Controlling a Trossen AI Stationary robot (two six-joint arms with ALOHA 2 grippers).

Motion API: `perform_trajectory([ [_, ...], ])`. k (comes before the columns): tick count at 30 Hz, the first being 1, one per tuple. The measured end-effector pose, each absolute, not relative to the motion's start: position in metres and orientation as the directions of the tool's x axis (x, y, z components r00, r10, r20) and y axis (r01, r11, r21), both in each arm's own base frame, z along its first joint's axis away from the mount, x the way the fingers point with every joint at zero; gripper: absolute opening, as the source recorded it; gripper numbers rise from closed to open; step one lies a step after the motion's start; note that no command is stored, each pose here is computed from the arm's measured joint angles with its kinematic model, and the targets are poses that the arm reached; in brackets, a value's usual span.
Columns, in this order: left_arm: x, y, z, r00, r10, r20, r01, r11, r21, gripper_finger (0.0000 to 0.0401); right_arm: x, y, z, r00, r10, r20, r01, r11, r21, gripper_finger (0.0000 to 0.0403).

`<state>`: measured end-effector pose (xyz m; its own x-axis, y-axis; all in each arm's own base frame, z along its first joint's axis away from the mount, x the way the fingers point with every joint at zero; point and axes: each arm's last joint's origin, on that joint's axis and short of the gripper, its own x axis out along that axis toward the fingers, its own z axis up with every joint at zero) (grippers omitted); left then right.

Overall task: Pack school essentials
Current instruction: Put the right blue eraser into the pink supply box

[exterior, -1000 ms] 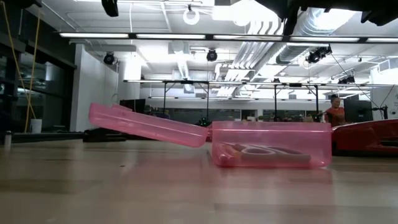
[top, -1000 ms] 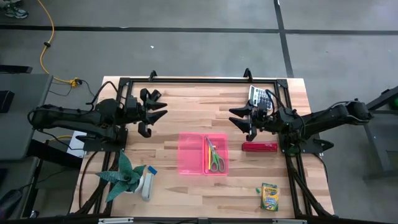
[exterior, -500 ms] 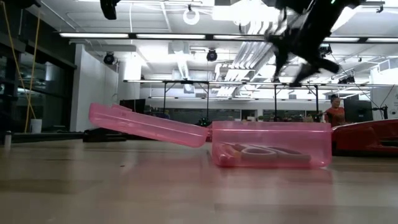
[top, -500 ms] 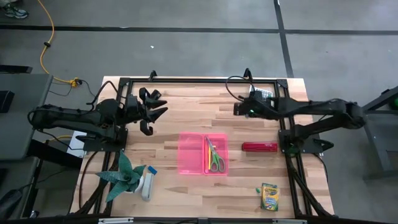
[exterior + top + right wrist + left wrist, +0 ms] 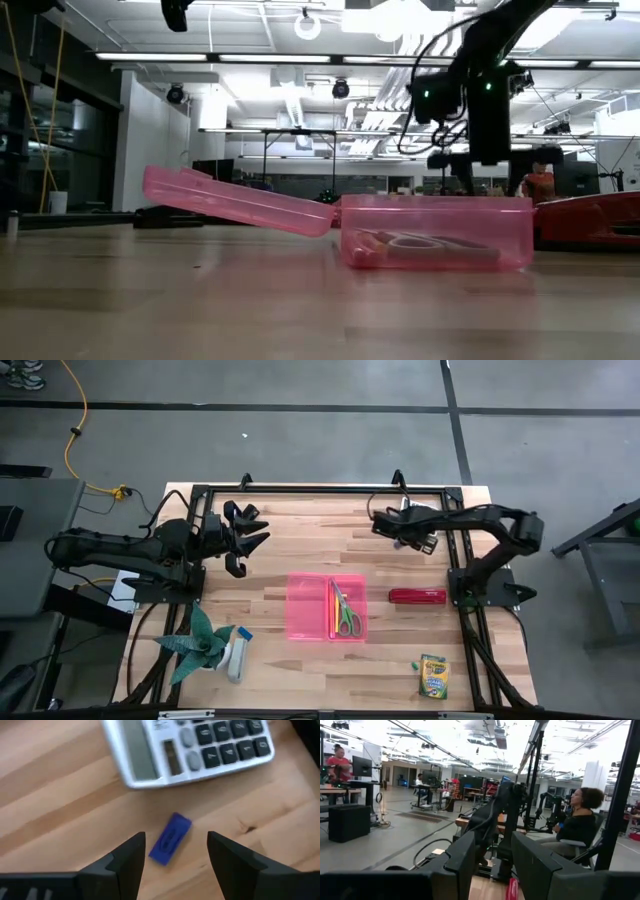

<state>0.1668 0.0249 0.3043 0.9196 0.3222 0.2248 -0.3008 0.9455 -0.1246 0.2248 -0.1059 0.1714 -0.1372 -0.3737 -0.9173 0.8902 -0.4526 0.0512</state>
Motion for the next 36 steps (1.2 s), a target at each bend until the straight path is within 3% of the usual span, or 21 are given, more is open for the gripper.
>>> perform_trajectory([
  [5,0.167,0.025,0.304,0.919,0.323,0.225,-0.301,0.945,-0.127,0.0117,0.23,-0.111,0.151,-0.185,-0.309,-0.933,0.82,-0.572,0.027,0.0206],
  [20,0.167,0.025,0.304,0.918,0.326,0.225,-0.304,0.944,-0.125,0.0117,0.241,-0.117,0.124,-0.198,-0.305,-0.931,0.76,-0.648,0.051,0.0201],
  [30,0.167,0.025,0.304,0.918,0.326,0.225,-0.305,0.944,-0.125,0.0117,0.239,-0.122,0.124,-0.208,-0.302,-0.93,0.731,-0.68,0.057,0.0116],
  [36,0.167,0.025,0.305,0.918,0.326,0.225,-0.305,0.944,-0.124,0.0117,0.238,-0.121,0.124,-0.21,-0.308,-0.928,0.745,-0.665,0.052,0.0087],
])
